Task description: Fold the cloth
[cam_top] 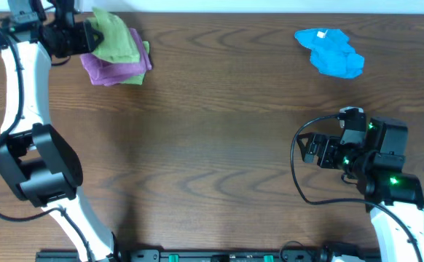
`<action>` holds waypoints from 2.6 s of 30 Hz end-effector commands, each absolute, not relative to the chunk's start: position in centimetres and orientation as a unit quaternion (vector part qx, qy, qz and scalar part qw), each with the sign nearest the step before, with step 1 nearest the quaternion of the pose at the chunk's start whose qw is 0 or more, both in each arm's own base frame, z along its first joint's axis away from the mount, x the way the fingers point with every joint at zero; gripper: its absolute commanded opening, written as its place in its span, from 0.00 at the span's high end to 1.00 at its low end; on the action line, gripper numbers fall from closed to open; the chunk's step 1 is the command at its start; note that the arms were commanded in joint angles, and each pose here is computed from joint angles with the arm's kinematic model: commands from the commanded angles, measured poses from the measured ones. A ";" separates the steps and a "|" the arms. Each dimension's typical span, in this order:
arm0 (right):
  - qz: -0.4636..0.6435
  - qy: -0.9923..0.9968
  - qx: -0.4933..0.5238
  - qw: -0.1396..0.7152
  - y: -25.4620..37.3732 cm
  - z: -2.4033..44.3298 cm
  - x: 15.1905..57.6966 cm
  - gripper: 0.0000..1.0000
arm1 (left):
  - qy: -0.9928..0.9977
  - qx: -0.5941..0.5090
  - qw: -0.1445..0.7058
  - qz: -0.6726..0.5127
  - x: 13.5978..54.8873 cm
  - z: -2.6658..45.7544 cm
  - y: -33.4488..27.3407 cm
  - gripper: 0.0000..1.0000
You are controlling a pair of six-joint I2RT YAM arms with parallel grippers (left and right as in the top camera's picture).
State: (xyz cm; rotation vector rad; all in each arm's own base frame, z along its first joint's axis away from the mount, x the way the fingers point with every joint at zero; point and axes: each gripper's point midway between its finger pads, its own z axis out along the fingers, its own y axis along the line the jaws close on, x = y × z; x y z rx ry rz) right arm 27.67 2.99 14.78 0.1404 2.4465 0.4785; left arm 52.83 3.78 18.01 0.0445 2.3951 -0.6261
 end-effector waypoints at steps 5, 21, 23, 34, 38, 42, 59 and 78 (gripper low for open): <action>0.199 0.927 0.063 0.311 3.3 14.8 27.5 0.01 | 0.918 0.017 0.306 -0.253 51.6 15.2 3.0 0.94; 0.220 0.926 0.058 0.300 4.1 14.8 27.0 0.01 | 0.941 -0.033 0.304 -0.144 52.2 13.0 7.1 0.60; 0.220 0.926 0.058 0.300 4.1 14.8 27.0 0.01 | 0.939 -0.031 0.312 -0.142 52.5 13.3 7.2 0.40; 0.225 0.925 0.056 0.300 4.2 14.9 27.0 0.01 | 0.933 -0.076 0.334 -0.107 53.4 13.9 9.8 0.05; 0.224 0.925 0.055 0.302 4.2 14.9 27.1 0.01 | 0.917 -0.088 0.374 -0.108 53.8 18.1 10.9 0.05; 0.222 0.923 0.054 0.309 4.1 15.1 27.4 0.01 | 0.891 -0.085 0.438 -0.078 53.2 24.3 12.3 0.05; 0.127 0.927 0.091 0.341 0.7 16.5 27.8 0.01 | 0.896 -0.068 0.418 -0.137 41.5 32.7 9.1 0.21; -0.068 0.848 0.131 0.509 -5.1 29.6 20.5 0.01 | 0.868 -0.054 0.477 -0.128 25.7 31.7 2.3 0.02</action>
